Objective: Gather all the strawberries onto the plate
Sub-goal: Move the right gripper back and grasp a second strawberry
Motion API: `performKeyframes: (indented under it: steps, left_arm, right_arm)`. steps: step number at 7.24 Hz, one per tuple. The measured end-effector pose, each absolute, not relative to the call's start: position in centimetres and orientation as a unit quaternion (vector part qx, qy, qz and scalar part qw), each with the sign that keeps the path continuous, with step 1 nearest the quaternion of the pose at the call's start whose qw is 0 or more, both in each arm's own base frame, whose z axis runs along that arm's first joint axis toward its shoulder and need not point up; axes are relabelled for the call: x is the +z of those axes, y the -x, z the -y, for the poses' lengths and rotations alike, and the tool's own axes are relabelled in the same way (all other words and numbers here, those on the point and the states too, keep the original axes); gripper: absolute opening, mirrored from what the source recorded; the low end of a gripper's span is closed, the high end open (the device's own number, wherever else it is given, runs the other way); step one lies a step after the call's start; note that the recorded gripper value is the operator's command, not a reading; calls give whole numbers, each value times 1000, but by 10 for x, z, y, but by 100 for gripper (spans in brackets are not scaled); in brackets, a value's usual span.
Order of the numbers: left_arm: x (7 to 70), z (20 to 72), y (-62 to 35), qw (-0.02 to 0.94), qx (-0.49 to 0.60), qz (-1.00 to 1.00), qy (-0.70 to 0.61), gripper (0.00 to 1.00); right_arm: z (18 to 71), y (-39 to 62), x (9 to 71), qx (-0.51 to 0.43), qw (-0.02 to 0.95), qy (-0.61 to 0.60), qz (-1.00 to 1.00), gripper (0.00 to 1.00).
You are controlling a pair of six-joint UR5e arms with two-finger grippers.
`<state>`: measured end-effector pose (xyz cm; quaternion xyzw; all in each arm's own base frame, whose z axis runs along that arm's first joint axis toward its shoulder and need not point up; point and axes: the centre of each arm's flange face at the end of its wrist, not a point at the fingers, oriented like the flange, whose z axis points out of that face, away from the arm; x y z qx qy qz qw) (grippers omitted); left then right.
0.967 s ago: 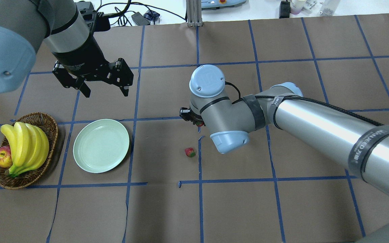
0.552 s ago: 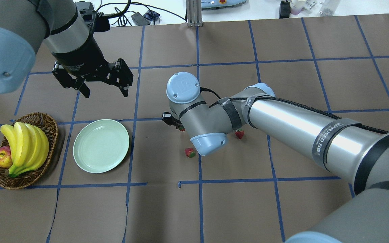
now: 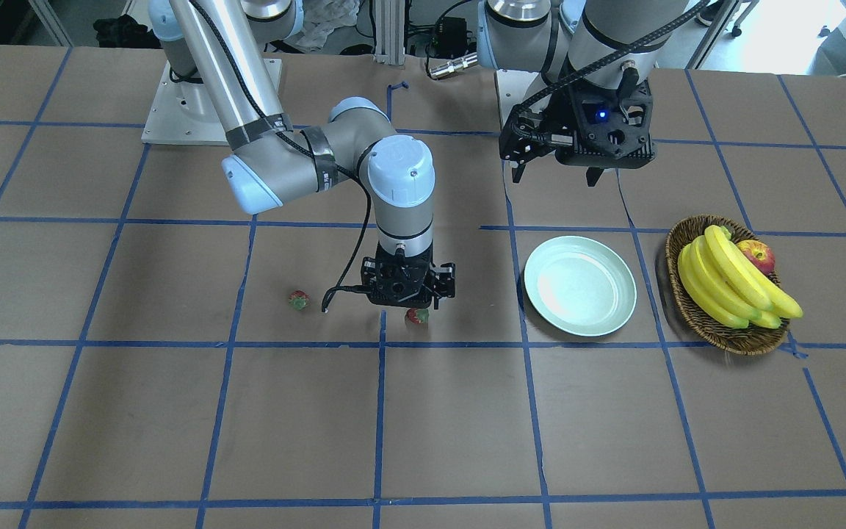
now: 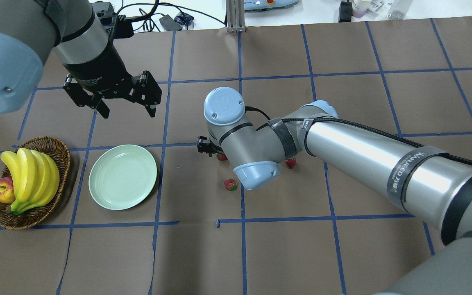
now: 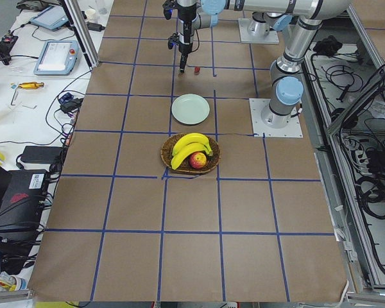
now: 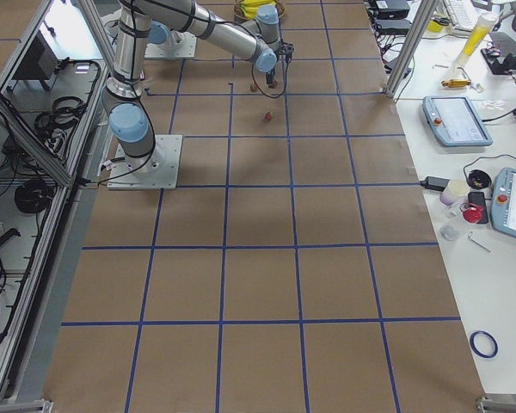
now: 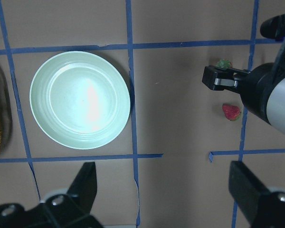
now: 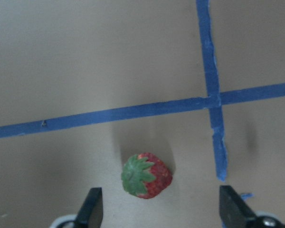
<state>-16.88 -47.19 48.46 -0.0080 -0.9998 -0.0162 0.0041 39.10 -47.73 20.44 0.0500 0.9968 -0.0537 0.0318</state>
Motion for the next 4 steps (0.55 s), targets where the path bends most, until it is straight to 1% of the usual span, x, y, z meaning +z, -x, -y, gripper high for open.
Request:
performKeyframes:
  steps: [2,4]
  left_arm:
    - [485,472,169,4,-16,1000,8,100]
    - [483,472,169,4,-18,1000,7,100]
  right_arm:
    - [491,-314,216,-52,5,-19,-998,100]
    - [481,-245,201,-35,-8,12,-999,100]
